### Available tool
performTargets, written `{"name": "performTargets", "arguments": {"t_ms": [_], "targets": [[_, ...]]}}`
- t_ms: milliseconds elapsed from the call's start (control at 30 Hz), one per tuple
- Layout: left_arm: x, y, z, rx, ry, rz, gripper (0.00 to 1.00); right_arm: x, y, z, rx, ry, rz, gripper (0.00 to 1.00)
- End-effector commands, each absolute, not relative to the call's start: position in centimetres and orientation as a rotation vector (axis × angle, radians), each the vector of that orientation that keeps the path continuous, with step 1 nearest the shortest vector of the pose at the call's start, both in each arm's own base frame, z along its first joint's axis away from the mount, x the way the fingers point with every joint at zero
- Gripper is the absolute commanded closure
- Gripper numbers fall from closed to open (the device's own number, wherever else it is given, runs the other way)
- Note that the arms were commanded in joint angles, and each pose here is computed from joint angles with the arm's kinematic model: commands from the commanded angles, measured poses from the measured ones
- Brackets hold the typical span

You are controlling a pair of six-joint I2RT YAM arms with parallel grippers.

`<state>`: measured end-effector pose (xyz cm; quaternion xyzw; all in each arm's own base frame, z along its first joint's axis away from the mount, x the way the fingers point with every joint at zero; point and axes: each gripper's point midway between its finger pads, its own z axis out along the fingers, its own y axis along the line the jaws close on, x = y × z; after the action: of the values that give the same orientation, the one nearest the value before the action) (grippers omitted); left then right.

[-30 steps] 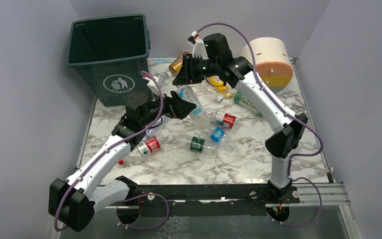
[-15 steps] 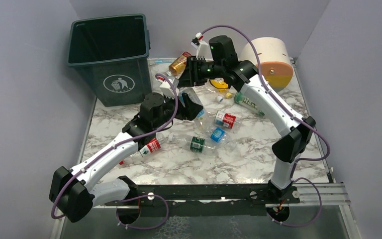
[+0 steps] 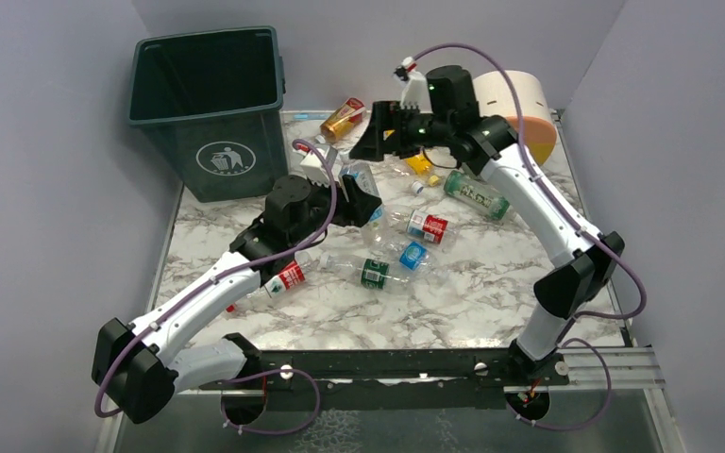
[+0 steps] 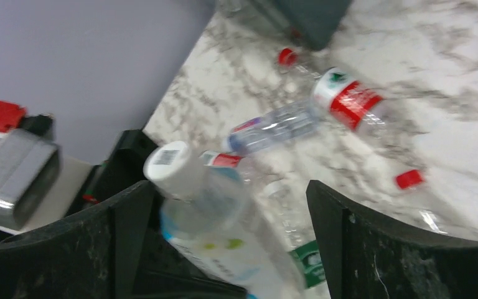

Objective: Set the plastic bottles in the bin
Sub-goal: Pick up the plastic bottle at the center of the board, then place the plastic bottle in the trash bin.

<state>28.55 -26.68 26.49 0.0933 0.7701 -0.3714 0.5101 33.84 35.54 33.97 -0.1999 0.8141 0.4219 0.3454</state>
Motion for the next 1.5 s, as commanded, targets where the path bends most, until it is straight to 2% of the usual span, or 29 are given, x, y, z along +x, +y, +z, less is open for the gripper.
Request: {"name": "performTargets", "arguments": {"t_ms": [0,167,467,833,1133,1333,1467], "targets": [[28.6,-26.3,29.0,0.215,1.789,-0.886,0.33,36.2,30.3,35.7,-0.410,2.066,1.015,0.00],[28.9,-26.4,29.3,0.231,1.796,-0.868,0.32,36.3,26.7,36.6,-0.347,2.019,0.938,0.01],[31.6,-24.1,31.2,0.233,1.785,-0.813,0.31,31.4,23.7,33.9,-0.337,2.011,0.925,0.01],[38.6,-18.4,41.8,0.197,1.630,-0.714,0.29,25.9,23.3,26.6,-0.396,2.149,1.044,0.00],[43.4,-9.9,49.7,0.062,1.493,-0.574,0.27,23.7,23.0,24.2,-0.400,2.184,1.099,0.01],[45.7,-3.6,50.4,-0.064,1.441,-0.537,0.26,23.3,22.8,23.4,-0.411,2.194,1.094,0.00],[47.6,-0.2,48.5,-0.138,1.464,-0.541,0.24,23.3,22.9,23.1,-0.417,2.199,1.097,0.00]]}}
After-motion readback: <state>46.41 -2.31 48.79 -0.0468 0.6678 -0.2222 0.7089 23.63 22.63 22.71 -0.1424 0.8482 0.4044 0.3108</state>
